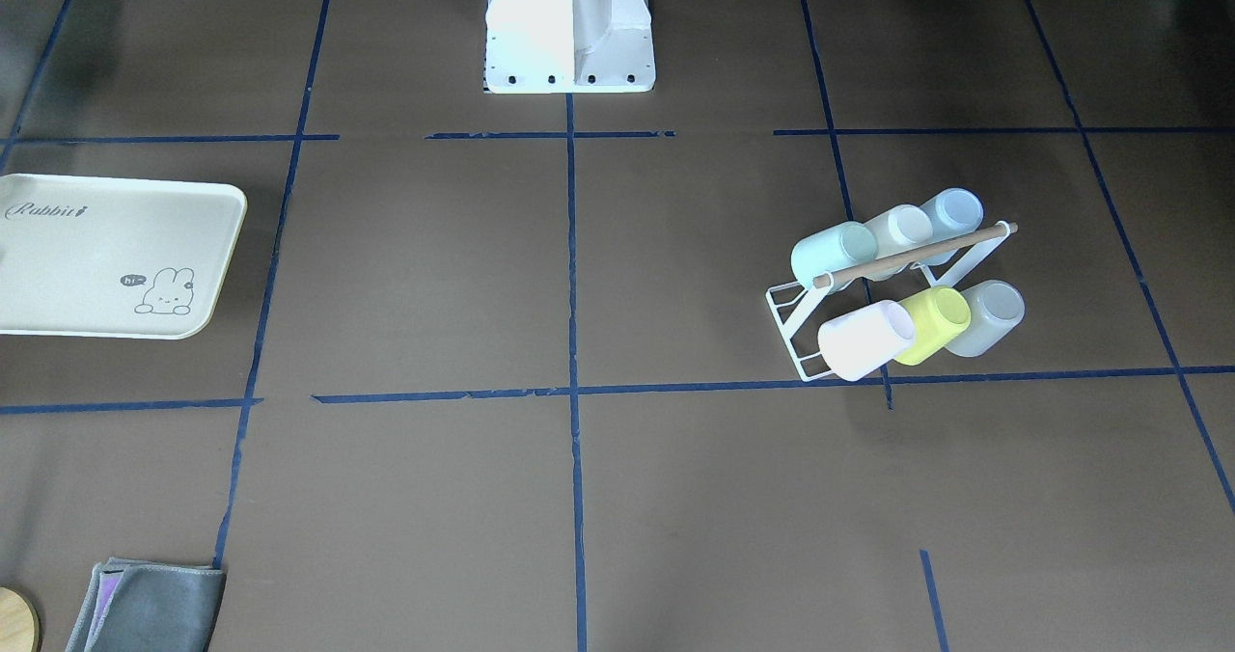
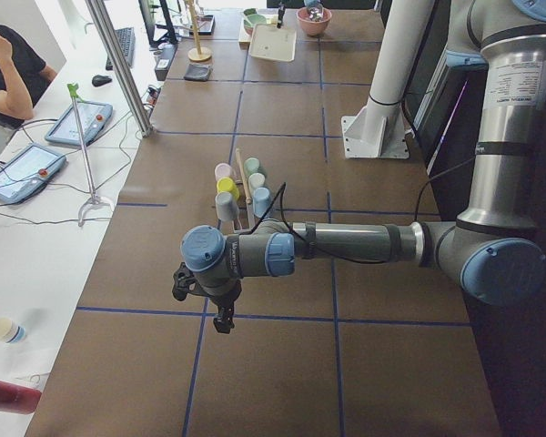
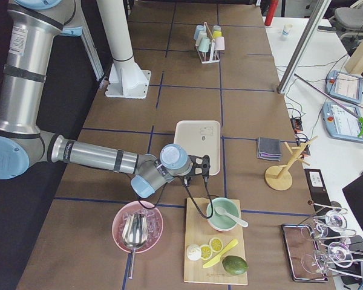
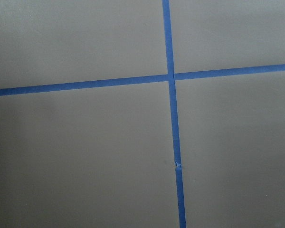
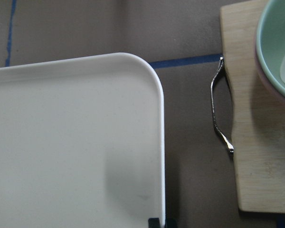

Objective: Pick up and place green cup on tray

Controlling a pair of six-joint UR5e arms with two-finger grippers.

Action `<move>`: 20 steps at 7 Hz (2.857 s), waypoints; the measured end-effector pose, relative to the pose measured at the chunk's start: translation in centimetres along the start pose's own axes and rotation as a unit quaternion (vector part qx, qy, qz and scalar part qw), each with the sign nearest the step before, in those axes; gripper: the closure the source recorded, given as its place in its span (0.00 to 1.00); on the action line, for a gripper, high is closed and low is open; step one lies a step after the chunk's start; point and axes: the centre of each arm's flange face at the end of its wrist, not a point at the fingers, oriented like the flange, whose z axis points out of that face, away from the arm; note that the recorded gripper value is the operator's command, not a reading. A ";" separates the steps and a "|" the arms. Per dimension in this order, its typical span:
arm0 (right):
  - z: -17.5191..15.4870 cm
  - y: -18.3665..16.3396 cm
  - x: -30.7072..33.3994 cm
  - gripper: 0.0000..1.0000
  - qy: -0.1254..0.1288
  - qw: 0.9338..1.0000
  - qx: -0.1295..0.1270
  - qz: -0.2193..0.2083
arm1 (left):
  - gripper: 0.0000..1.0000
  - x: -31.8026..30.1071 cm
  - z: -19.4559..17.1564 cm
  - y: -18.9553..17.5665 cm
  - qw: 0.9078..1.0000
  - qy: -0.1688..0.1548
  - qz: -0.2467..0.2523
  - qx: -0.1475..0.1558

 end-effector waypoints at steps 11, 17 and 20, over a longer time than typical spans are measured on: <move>17.5 1.5 -47.1 1.00 0.016 0.997 -0.080 -0.011 | 0.00 0.0 0.0 0.0 1.000 0.001 0.000 0.001; 23.3 3.5 -49.8 0.95 0.040 0.995 -0.088 0.001 | 0.00 -0.1 0.1 0.0 1.000 0.001 -0.001 -0.001; 23.8 4.3 -50.3 0.00 0.039 0.995 -0.093 0.004 | 0.00 0.0 0.1 -0.1 1.000 0.001 0.001 0.000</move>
